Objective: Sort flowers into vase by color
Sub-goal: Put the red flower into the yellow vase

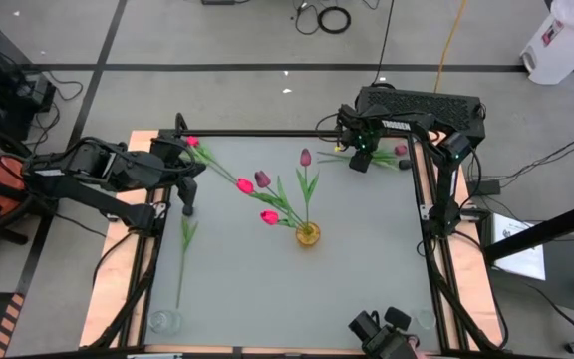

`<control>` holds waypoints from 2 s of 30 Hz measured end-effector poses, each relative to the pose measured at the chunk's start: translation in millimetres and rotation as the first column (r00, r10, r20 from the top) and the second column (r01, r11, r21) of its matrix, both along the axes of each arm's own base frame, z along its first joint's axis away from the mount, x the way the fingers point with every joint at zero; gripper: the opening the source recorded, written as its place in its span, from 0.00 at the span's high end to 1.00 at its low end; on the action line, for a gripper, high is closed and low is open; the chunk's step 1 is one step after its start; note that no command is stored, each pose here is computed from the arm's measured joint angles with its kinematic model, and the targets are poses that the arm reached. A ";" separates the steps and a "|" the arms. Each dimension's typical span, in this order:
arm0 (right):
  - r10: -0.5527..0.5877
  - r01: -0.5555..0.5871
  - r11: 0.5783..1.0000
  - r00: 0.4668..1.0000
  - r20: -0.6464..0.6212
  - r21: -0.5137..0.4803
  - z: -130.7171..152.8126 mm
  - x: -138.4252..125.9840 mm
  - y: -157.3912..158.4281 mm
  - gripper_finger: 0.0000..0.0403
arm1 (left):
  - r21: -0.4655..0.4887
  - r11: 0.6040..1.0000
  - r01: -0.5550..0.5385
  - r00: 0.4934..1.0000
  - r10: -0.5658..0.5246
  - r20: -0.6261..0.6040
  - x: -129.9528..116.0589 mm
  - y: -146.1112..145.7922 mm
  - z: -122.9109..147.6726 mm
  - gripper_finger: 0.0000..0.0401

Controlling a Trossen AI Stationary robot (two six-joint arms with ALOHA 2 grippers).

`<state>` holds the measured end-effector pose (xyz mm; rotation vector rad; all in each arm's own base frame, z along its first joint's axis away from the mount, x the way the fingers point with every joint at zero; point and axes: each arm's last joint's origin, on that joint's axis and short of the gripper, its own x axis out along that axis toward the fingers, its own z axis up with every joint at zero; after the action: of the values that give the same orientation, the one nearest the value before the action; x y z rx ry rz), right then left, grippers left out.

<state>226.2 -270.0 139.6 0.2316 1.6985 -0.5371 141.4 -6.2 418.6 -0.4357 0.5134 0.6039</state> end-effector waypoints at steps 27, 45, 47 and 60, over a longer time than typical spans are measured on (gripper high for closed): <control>0.021 -0.016 0.998 0.997 -0.073 0.065 0.2 -4.4 7.9 1.00 | 0.004 1.000 0.004 1.000 -0.004 -0.003 0.0 0.0 0.0 0.98; -0.008 0.018 0.997 0.991 0.132 -0.072 71.5 -6.2 28.5 1.00 | 0.006 1.000 0.005 1.000 -0.005 -0.004 -0.1 0.0 -0.1 0.98; -0.011 0.025 0.996 0.988 0.152 -0.090 83.9 -9.5 34.0 1.00 | 0.006 1.000 0.005 1.000 -0.005 -0.005 -0.2 0.0 -0.1 0.98; -0.046 0.122 0.984 0.883 0.468 -0.132 172.8 -32.8 99.5 1.00 | 0.054 0.998 0.045 0.999 -0.044 -0.031 0.2 0.0 0.2 0.98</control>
<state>193.4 -170.5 312.5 0.2949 1.1769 -0.6220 141.6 -6.2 418.8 -0.3628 0.5326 0.5811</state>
